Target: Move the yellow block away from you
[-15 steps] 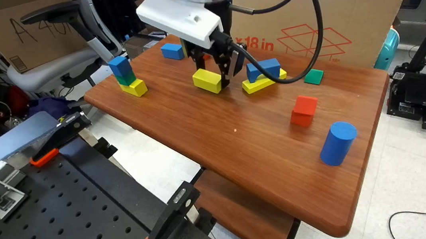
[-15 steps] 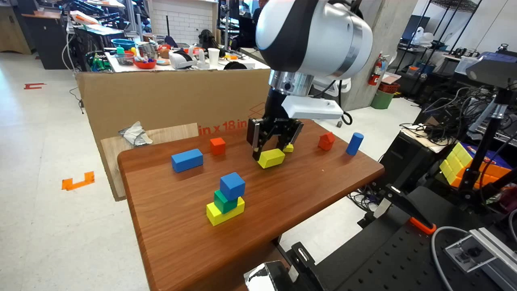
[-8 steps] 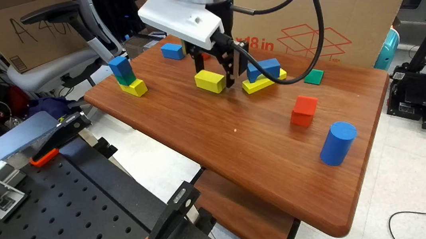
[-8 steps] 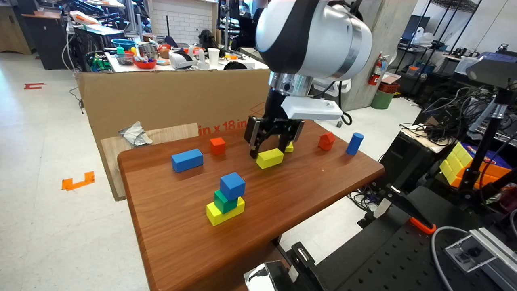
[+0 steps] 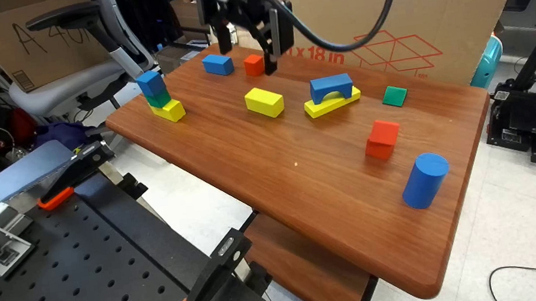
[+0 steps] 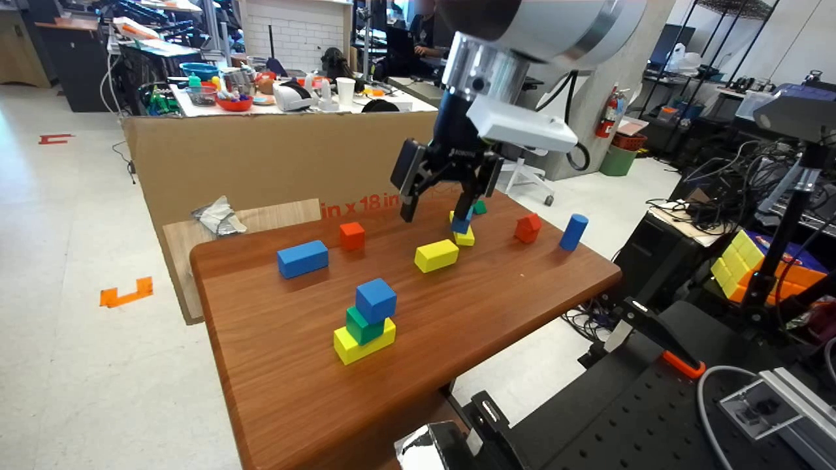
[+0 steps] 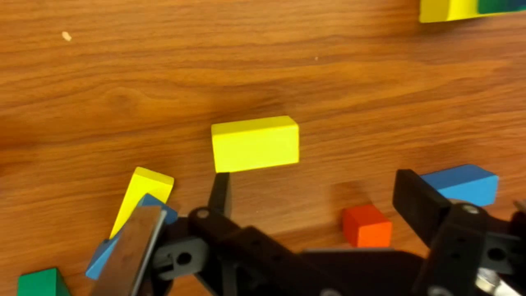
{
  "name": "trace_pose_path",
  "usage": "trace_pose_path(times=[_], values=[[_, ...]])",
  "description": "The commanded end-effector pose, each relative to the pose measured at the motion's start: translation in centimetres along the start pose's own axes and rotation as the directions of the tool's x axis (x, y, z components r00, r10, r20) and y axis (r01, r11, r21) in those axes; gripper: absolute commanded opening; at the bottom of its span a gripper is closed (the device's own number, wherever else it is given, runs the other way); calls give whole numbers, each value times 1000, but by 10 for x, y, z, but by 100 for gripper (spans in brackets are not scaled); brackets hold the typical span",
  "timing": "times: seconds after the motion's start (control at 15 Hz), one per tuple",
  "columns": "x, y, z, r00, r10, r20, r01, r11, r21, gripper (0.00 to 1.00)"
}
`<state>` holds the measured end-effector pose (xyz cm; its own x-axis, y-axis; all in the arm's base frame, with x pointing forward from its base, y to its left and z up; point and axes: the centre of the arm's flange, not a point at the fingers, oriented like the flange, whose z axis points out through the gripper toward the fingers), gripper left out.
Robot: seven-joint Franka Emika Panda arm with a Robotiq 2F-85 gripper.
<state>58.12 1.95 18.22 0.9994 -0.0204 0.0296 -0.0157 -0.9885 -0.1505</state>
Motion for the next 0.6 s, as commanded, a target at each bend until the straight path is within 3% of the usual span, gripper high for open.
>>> trace_pose_path(times=[0.0,0.07,0.2,0.53], values=[[-33,-11,-82,999,18,-35,-17,999,32,100],[-8,-9,-38,1000,8,-27,-8,1000,13,100],[-11,-13,-57,999,3,-42,-3,1000,10,100],[-13,-8,-35,1000,11,-10,-11,1000,12,100]])
